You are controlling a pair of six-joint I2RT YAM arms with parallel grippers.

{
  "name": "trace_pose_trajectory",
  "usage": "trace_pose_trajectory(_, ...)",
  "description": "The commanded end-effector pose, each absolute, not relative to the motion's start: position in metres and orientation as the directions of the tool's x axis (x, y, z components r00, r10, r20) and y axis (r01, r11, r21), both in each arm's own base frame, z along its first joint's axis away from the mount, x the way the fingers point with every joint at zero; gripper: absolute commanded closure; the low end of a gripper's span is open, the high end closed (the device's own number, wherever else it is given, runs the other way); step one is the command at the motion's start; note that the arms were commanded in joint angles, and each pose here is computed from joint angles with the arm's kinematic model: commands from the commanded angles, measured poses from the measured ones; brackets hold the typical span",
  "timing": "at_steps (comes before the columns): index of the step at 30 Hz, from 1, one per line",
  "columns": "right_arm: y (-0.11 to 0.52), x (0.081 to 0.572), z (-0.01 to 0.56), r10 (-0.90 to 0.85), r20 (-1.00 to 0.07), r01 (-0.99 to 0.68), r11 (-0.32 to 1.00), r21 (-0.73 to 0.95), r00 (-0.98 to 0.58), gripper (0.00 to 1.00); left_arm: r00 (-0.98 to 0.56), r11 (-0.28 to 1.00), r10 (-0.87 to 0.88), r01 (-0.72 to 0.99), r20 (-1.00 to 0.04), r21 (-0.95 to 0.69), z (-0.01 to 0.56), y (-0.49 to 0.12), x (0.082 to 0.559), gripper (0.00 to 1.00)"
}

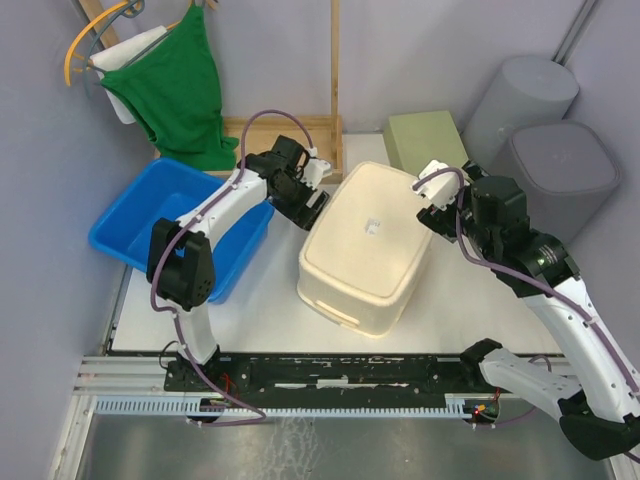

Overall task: Turn the large container upside down
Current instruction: Move the container to the center of the board.

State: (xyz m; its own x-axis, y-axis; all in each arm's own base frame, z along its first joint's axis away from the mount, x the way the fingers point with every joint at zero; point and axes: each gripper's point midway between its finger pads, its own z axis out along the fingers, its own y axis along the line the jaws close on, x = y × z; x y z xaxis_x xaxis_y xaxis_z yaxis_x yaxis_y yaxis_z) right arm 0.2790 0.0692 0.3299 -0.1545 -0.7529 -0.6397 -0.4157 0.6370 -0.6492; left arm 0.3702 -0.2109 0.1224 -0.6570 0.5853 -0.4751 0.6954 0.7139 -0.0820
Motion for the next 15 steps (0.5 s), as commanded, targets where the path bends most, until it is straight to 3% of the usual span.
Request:
trace_pose_trajectory(1,0.071,0.283,0.342,-0.707,-0.692,-0.382,0.685,-0.621,-0.144,0.09,-0.559,0.571,0.647,0.806,-0.519,-0.155,0.145,-0.246,0.329,0.13)
trace_pose_trajectory(7,0.072,0.277,0.348,-0.676,-0.721,-0.405,0.709,-0.577,-0.155,0.09,-0.549,0.535,0.687,0.826,-0.477,-0.18,0.146,-0.254,0.3,0.12)
trace_pose_trajectory(10,0.09,0.258,0.341,-0.658,-0.74,-0.542,0.675,-0.5,-0.138,0.07,-0.545,0.538,0.703,0.828,-0.458,-0.159,0.145,-0.242,0.292,0.12)
trace_pose_trajectory(12,0.12,0.223,0.328,-0.646,-0.757,-0.74,0.556,-0.378,-0.098,0.05,-0.539,0.533,0.707,0.832,-0.458,-0.156,0.147,-0.238,0.285,0.12)
trace_pose_trajectory(15,0.162,0.144,0.312,-0.621,-0.783,-0.967,0.172,-0.189,0.042,0.0,-0.539,0.517,0.714,0.836,-0.447,-0.183,0.15,-0.235,0.273,0.12)
